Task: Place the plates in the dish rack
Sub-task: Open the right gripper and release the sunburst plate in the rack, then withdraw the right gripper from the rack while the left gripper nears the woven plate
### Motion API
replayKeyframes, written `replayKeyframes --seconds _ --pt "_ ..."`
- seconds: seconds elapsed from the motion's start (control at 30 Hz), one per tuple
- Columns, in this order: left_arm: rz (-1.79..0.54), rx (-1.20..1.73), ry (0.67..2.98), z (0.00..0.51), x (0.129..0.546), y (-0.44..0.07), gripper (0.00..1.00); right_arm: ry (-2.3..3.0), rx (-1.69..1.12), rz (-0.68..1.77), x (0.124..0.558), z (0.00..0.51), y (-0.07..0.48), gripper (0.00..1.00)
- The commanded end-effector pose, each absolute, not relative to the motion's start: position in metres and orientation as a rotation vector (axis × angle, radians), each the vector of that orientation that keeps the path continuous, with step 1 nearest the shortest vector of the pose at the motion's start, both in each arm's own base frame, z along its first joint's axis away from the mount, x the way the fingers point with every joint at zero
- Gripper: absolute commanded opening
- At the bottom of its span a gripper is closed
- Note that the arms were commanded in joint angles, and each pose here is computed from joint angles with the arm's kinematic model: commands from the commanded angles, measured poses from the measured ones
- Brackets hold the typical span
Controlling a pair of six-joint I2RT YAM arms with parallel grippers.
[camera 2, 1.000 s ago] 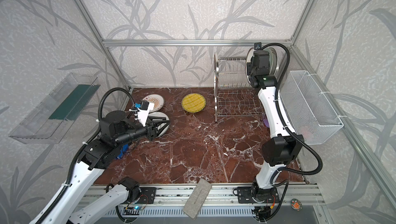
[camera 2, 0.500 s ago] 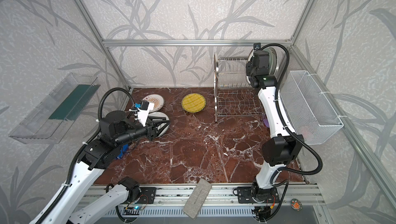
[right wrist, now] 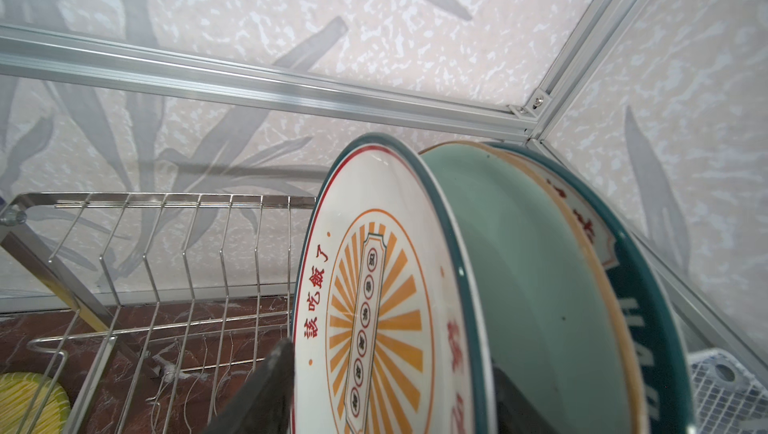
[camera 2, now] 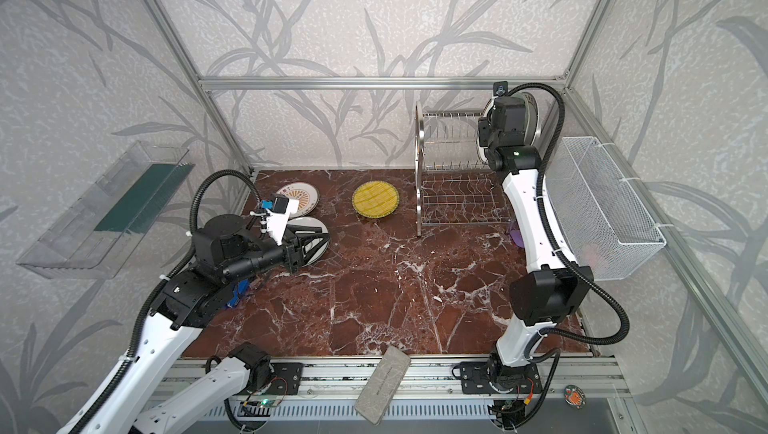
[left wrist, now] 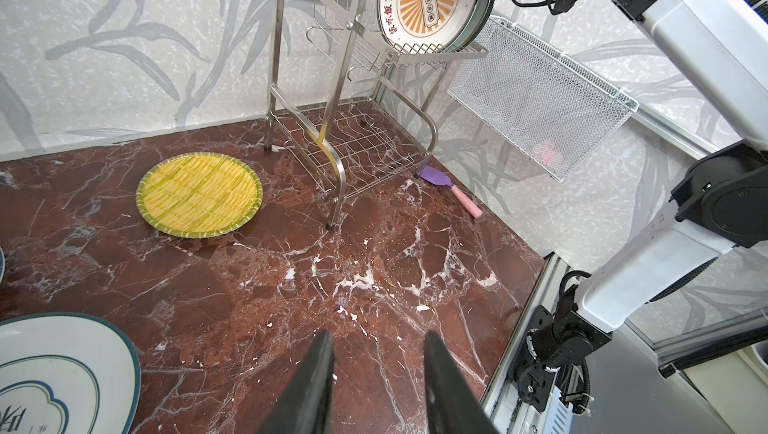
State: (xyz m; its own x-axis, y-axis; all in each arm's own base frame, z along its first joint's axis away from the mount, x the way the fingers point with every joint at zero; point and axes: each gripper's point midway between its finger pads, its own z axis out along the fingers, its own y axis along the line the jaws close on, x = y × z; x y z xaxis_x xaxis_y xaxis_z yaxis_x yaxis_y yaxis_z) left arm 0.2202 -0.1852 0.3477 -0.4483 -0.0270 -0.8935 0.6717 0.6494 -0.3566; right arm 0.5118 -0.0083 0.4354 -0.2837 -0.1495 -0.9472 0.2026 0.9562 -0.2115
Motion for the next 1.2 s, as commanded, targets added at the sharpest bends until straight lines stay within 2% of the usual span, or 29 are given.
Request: replayKeyframes --seconds 0.0,0.43,0.77,0.93,1.17 --pt "-0.894 0.523 1.866 0.348 0.217 -0.186 0.35 1.73 0.045 -0.312 0.485 0.482 -0.007 0.64" --pt "-0.883 0.494 1.88 0.346 0.221 -0.184 0.35 1.686 0.01 -0.152 0.445 0.524 0.01 0.79" --pt "-0.763 0.36 1.896 0.342 0.236 -0.164 0.38 1.682 -0.08 0.013 0.418 0.529 0.041 0.79" --pt "-0.749 0.348 1.917 0.337 0.24 -0.164 0.38 1.682 -0.069 0.072 0.41 0.516 0.048 0.79" --pt "-0.707 0.28 2.011 0.312 0.255 -0.161 0.37 1.727 -0.046 0.144 0.399 0.46 0.062 0.79"
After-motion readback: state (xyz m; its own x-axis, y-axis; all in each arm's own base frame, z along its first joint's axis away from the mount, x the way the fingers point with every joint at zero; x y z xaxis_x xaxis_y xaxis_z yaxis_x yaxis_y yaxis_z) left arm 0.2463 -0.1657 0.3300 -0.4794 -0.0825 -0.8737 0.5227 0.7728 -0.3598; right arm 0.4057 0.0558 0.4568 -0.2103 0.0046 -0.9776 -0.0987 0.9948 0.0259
